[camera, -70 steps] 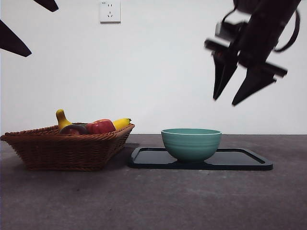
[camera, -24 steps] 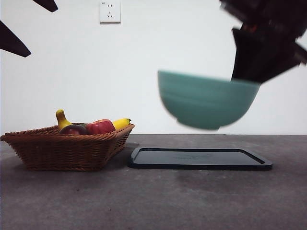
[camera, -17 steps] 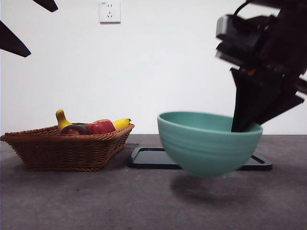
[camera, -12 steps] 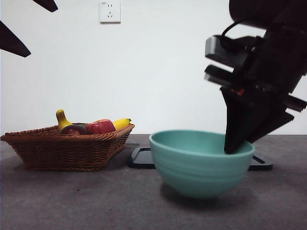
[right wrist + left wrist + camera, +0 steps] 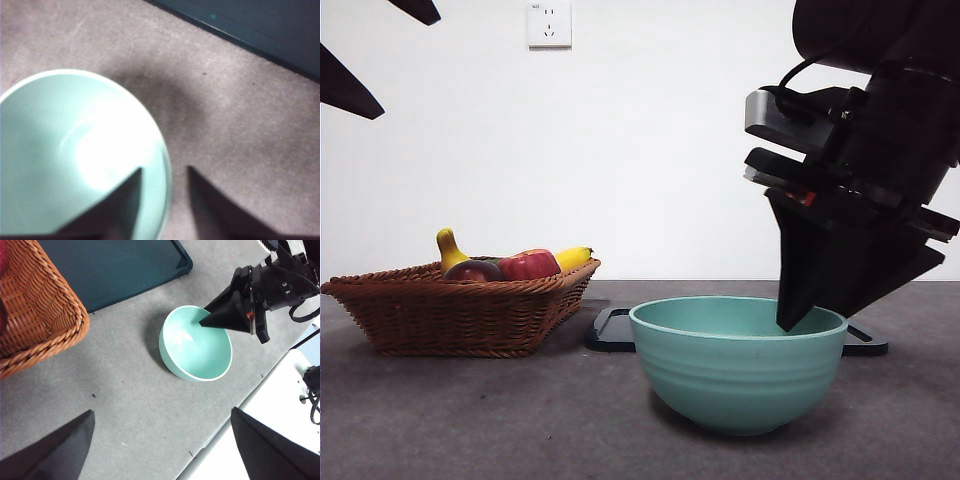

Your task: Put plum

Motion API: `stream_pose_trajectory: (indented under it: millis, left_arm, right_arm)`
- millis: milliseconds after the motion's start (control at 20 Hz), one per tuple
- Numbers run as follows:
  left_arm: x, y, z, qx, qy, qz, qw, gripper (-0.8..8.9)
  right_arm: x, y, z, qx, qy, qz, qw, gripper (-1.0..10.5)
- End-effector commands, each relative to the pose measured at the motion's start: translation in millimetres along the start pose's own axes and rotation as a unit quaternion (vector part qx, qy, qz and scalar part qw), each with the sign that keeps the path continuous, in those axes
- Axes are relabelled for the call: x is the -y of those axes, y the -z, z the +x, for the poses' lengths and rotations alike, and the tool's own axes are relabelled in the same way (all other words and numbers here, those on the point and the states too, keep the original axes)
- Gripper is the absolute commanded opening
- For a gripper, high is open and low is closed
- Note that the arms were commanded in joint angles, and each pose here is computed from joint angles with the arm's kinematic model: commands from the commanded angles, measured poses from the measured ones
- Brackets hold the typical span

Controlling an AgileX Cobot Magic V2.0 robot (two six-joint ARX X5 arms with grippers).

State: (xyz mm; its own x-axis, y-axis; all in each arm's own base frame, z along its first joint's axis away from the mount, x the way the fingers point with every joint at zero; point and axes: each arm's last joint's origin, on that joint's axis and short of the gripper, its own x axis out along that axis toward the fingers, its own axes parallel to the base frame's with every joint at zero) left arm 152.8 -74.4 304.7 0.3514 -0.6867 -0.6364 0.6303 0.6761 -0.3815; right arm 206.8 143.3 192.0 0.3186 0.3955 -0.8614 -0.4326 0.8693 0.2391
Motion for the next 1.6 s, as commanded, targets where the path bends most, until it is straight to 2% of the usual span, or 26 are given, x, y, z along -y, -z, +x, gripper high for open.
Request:
stream_pose_trajectory:
  millis: [50, 250, 450, 600, 700, 800, 1100, 1600]
  left_arm:
    - [2, -5, -2, 0.007, 0.004, 0.012, 1.000, 4.36]
    - [2, -5, -2, 0.007, 0.004, 0.012, 1.000, 4.36]
    - [2, -5, -2, 0.007, 0.004, 0.012, 1.000, 4.36]
    - [2, -5, -2, 0.008, 0.004, 0.012, 1.000, 4.36]
    - [2, -5, -2, 0.008, 0.004, 0.012, 1.000, 4.36]
    - [2, -5, -2, 0.008, 0.004, 0.012, 1.000, 4.36]
    - [2, -5, -2, 0.007, 0.004, 0.012, 1.000, 4.36]
    - [2, -5, -2, 0.007, 0.004, 0.012, 1.000, 4.36]
  right_arm:
    - [-2, 0, 3, -0.005, 0.001, 0.003, 1.000, 2.1]
    - [-4, -5, -6, 0.012, -0.001, 0.001, 1.000, 2.1]
    - [-10, -14, -43, 0.065, 0.009, -0.008, 0.998, 2.1]
    - [-15, -12, -77, 0.097, 0.000, -0.020, 0.995, 2.1]
    - [-18, -5, -96, 0.112, -0.031, -0.026, 0.993, 2.1]
    - [-20, 6, -113, 0.117, -0.059, -0.031, 0.991, 2.1]
    - [-19, 39, -145, 0.092, -0.093, -0.032, 0.991, 2.1]
    - [-19, 45, -154, 0.112, -0.099, -0.037, 0.988, 2.1]
